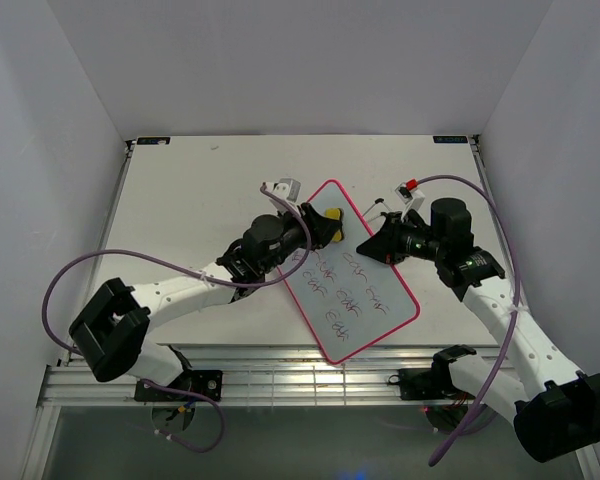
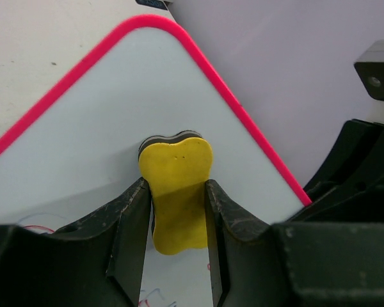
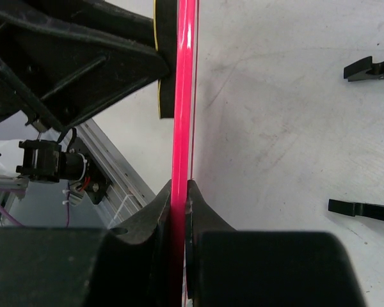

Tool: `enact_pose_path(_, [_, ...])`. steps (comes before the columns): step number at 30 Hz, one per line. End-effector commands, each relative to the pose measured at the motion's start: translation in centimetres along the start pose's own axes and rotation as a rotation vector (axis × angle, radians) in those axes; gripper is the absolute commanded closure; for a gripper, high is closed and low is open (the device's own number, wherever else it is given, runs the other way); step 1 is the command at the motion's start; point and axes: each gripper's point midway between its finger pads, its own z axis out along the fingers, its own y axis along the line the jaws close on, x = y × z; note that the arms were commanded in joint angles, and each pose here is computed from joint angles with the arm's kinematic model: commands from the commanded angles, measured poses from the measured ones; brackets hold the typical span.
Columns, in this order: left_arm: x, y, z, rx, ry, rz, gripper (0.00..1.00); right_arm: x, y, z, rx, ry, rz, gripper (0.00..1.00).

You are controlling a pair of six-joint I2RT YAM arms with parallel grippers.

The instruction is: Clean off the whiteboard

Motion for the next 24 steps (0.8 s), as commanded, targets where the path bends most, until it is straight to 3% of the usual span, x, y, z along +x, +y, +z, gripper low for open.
enact_pose_path(1, [1.0, -3.9, 0.0, 0.106, 0.036, -0.005, 1.00, -3.6, 5.7, -1.0, -0.233, -0.104, -0.113, 0.92])
enact_pose_path(5, [1.6, -1.6, -0.2, -0.007, 0.053, 0.009, 1.00, -3.9, 6.3, -1.4, -0.249, -0.113, -0.126, 0.92])
enact_pose_path(11, [0.0, 7.0, -1.0, -0.183, 0.059, -0.081, 1.00, -4.0, 7.9, -2.5, -0.304, -0.116, -0.157, 0.92])
enact_pose_path(13, [-0.4, 8.1, -1.1, -0.213, 0.060, -0.081, 1.00, -3.7, 8.2, -2.7, -0.321, -0.106, -0.158, 0.92])
enact_pose_path(19, [-0.8, 7.0, -0.3, -0.180, 0.085, -0.064, 1.00, -3.0, 8.2, -2.1, -0.325, -0.086, -0.128, 0.92])
enact_pose_path(24, [0.8, 1.3, 0.2, -0.071, 0.120, -0.024, 1.00, -3.3, 8.3, -1.5, -0.320, -0.101, -0.143, 0.92])
